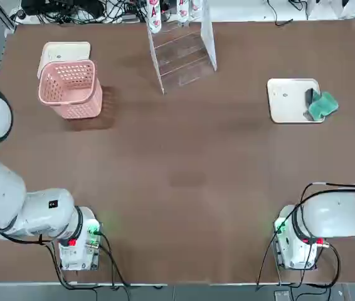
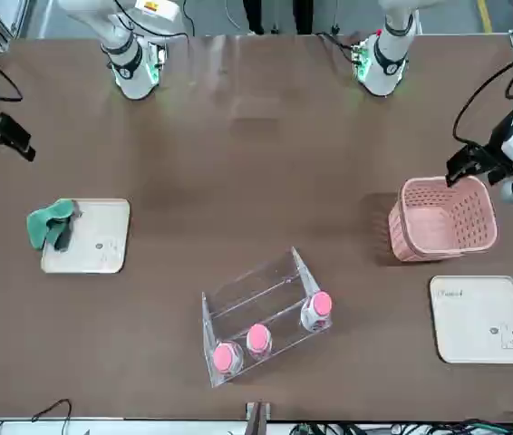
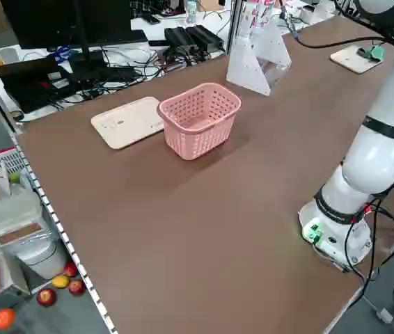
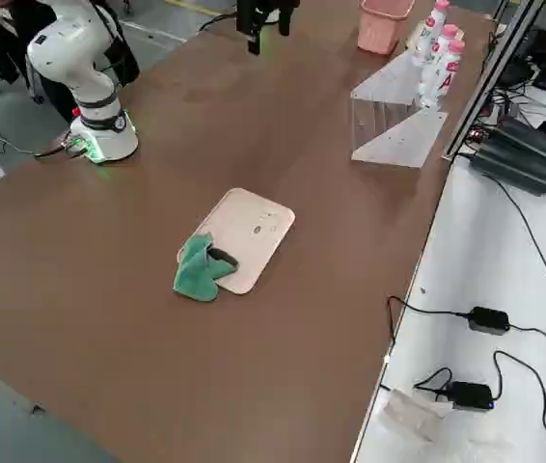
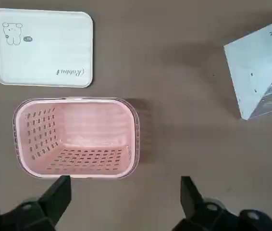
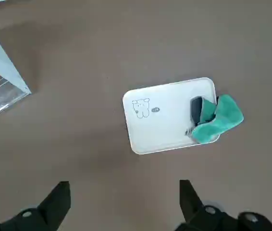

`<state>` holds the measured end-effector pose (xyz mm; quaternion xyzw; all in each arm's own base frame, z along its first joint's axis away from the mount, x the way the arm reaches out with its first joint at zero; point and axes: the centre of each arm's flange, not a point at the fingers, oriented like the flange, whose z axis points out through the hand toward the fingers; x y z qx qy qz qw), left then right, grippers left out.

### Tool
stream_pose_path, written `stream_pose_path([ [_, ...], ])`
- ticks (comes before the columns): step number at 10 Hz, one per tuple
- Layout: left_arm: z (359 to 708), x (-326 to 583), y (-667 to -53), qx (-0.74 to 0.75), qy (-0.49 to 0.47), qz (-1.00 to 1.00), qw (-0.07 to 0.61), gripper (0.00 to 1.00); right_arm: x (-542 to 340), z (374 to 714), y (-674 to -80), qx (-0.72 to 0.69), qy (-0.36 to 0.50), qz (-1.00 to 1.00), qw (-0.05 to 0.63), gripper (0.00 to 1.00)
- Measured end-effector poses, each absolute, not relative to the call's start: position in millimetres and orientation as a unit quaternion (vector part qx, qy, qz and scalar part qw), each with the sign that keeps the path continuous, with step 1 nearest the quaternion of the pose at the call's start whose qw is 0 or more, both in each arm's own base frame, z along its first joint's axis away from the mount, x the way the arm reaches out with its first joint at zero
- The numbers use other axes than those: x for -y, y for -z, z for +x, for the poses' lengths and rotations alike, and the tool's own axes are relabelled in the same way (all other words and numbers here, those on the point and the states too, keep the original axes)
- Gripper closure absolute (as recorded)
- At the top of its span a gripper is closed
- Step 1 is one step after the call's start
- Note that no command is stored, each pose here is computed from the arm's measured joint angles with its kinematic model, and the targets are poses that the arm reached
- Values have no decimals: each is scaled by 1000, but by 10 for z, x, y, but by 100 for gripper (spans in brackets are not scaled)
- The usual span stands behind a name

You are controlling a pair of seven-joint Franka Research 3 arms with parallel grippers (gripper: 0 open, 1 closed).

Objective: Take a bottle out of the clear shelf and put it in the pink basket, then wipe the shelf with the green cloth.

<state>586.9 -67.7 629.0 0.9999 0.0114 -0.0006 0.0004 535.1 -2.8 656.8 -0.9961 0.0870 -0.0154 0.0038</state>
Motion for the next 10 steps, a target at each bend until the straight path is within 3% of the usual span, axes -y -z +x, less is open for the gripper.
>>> stream_pose_path([
  [4,5922,745,-6313,-4,-9,1000,8,0,-43,5351,-6568,-81,15,-997,4,0],
  [8,6204,1205,-6693,30,-179,982,58,0,-46,5366,-6568,-80,21,-997,4,0],
  [10,6345,1302,-6662,35,-218,973,73,0,-47,5366,-6567,-75,21,-997,4,0],
])
